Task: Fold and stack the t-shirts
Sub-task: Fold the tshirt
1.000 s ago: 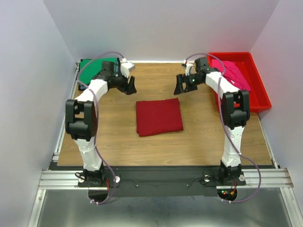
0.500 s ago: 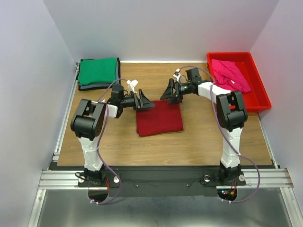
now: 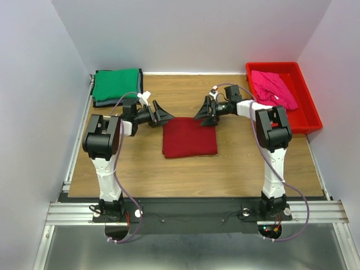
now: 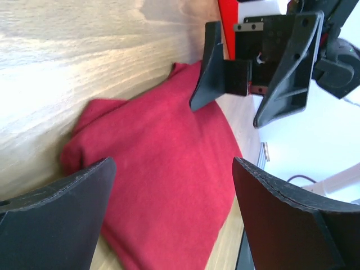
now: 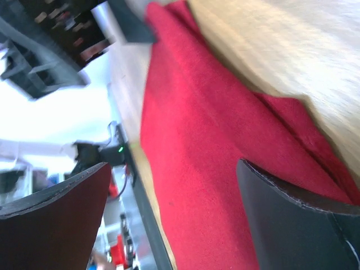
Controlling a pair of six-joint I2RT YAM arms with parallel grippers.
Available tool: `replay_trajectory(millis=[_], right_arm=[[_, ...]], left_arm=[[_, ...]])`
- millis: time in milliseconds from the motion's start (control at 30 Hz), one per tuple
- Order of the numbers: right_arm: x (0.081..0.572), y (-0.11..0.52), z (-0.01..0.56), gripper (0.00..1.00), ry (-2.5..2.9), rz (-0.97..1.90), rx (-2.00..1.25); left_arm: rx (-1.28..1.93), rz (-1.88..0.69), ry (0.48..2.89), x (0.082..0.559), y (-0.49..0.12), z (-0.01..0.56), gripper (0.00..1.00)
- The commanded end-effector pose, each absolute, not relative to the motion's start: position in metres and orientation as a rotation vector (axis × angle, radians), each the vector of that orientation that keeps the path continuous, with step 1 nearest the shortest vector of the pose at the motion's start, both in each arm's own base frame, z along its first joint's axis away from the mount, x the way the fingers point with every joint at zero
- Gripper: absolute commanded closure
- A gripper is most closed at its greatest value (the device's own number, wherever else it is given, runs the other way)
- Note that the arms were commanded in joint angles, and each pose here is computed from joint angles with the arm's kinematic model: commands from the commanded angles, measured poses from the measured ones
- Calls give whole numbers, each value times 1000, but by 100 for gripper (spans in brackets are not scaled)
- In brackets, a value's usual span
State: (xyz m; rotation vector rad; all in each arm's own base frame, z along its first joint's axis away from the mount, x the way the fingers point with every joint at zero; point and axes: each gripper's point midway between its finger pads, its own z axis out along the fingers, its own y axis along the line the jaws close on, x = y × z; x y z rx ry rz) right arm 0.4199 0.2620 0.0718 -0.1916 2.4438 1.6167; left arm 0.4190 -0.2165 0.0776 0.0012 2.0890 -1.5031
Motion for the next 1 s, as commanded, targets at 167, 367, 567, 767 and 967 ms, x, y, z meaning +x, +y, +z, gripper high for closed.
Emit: replay_trajectory(millis=[167, 367, 567, 767, 967], right_arm=[[385, 261, 183, 0, 2282, 1640, -256], [333, 263, 125, 0, 2447, 1719, -206], [320, 258, 70, 0, 2545, 1706, -191], [332, 249, 50, 0, 2579, 1630, -209], [325, 254, 119, 0, 2443, 1678, -336]], left_arm=[[369, -1559, 1903, 355, -237, 173, 2], [329, -1629, 2024, 321, -253, 133, 3], [256, -1623, 2139, 323, -251, 82, 10], [164, -1540, 2223, 342, -229, 51, 23], [327, -1494, 2116, 334, -223, 107, 27]])
